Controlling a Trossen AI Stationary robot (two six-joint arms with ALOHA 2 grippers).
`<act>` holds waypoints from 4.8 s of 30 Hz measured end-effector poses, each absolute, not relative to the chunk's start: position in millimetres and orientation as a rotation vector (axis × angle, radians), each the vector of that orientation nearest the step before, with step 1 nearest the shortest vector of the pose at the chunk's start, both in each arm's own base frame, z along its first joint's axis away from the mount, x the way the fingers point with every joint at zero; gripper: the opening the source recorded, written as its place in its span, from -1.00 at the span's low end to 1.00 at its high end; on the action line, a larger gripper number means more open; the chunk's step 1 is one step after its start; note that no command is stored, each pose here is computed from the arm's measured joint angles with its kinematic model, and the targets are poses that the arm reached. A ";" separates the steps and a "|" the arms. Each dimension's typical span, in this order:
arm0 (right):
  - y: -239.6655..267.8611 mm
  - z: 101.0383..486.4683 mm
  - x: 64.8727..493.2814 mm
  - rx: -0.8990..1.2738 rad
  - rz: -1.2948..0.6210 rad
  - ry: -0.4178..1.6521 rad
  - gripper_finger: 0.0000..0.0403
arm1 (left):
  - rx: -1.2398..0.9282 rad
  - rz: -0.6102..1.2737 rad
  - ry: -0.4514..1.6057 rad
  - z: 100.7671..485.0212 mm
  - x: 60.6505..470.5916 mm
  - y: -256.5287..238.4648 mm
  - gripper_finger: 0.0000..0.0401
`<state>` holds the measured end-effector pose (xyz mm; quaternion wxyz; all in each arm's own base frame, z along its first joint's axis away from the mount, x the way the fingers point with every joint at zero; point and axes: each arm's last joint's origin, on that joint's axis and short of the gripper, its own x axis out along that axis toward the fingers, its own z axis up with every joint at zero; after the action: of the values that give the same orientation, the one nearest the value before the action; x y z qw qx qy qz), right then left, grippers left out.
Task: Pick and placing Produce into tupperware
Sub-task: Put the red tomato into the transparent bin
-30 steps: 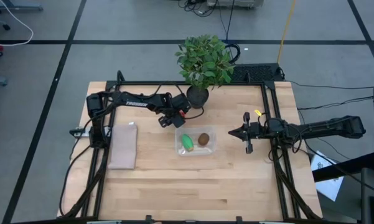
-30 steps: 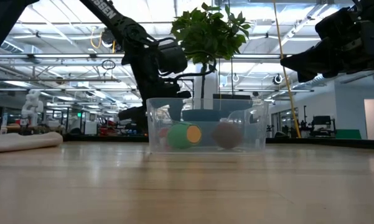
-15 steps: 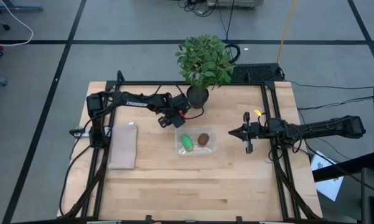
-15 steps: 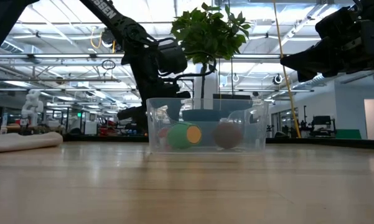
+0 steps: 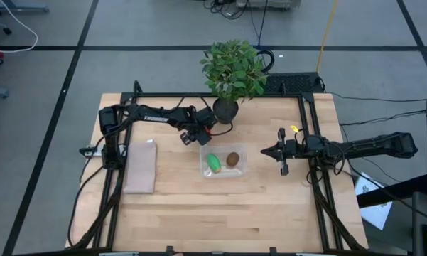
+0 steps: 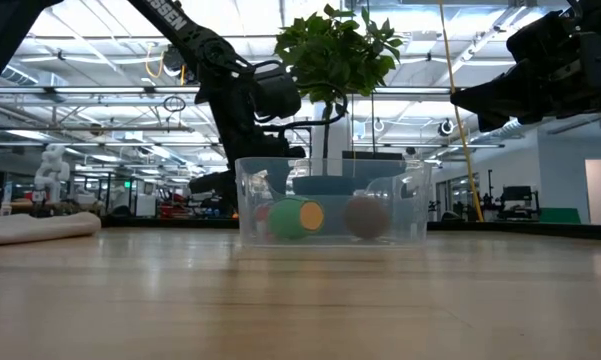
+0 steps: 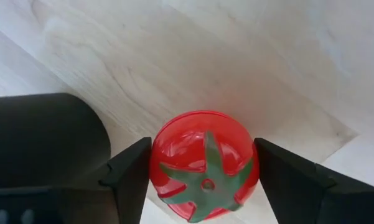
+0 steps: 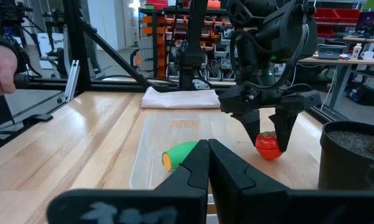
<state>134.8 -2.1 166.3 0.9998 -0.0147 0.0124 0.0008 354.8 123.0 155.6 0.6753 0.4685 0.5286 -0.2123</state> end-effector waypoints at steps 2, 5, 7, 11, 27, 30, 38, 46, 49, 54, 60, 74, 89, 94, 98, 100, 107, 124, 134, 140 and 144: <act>-2.1 166.3 134.8 -0.029 0.002 0.025 -1.00 | 1.061 -0.469 1.200 155.7 354.7 123.2 0.29; -2.1 166.3 134.8 -0.029 0.002 0.025 -1.00 | 1.065 -0.467 1.204 155.7 354.9 122.7 0.26; -2.1 166.3 134.8 -0.029 0.002 0.025 -1.00 | 1.069 -0.467 1.206 155.8 355.2 121.6 0.24; -2.1 166.3 134.8 -0.029 0.002 0.025 -1.00 | 1.098 -0.447 1.235 156.0 356.1 118.7 0.25; -2.1 166.7 135.1 -0.027 0.001 0.020 -1.00 | 1.035 -0.333 1.102 215.5 339.9 108.1 0.27; -2.1 166.9 135.1 -0.027 0.001 0.018 -1.00 | 0.986 -0.294 1.050 233.0 333.0 105.3 0.27; -2.1 167.6 135.1 -0.026 0.002 0.011 -1.00 | 0.847 -0.248 0.892 279.1 308.1 94.3 0.27; -2.1 167.9 135.2 -0.019 0.002 0.008 -1.00 | 0.695 -0.155 0.852 309.0 281.0 86.8 0.27; -2.1 168.1 135.1 -0.019 0.002 0.006 -1.00 | 0.645 -0.174 0.868 314.7 269.0 82.0 0.27; -2.1 168.0 135.2 -0.019 0.002 0.006 -1.00 | 0.579 -0.191 0.912 319.5 254.1 74.5 0.27; -2.1 167.6 135.4 -0.019 0.002 0.010 -1.00 | 0.485 -0.198 0.963 325.2 234.9 67.6 0.27; -2.1 167.9 135.4 -0.012 0.002 0.007 -1.00 | 0.375 -0.163 0.751 363.1 191.3 57.8 0.27; -2.1 167.8 135.4 -0.015 0.002 0.007 -1.00 | 0.198 -0.186 0.735 345.8 147.5 48.1 0.27; -2.1 168.0 135.5 -0.013 0.002 0.006 -1.00 | 0.159 -0.173 0.660 304.7 146.3 47.7 0.27; -2.1 168.0 135.5 -0.013 0.002 0.006 -1.00 | 0.133 -0.163 0.496 279.2 151.8 47.6 0.27; -2.1 168.1 135.4 -0.013 0.002 0.005 -1.00 | 0.108 -0.142 0.424 274.0 154.8 47.8 0.27; -2.1 168.2 135.4 -0.012 0.002 0.004 -1.00 | 0.022 -0.096 0.284 283.0 160.2 47.5 0.27; -2.1 170.3 135.4 -0.014 0.001 -0.018 -1.00 | 0.203 -0.269 0.123 294.7 178.4 9.9 0.22; -2.1 170.2 135.5 -0.011 0.002 -0.017 -1.00 | 0.197 -0.229 0.057 250.2 189.8 21.7 0.24; -2.1 170.2 135.5 -0.009 0.002 -0.017 -1.00 | 0.150 -0.195 -0.009 231.7 181.5 30.6 0.25; -2.1 170.2 135.5 -0.010 0.002 -0.017 -1.00 | 0.138 -0.196 0.003 224.1 178.2 32.6 0.26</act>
<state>135.5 -2.1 170.2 1.0000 -0.0049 -0.0086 0.0008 178.2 32.6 224.1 0.9928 0.0689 0.0016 -0.0979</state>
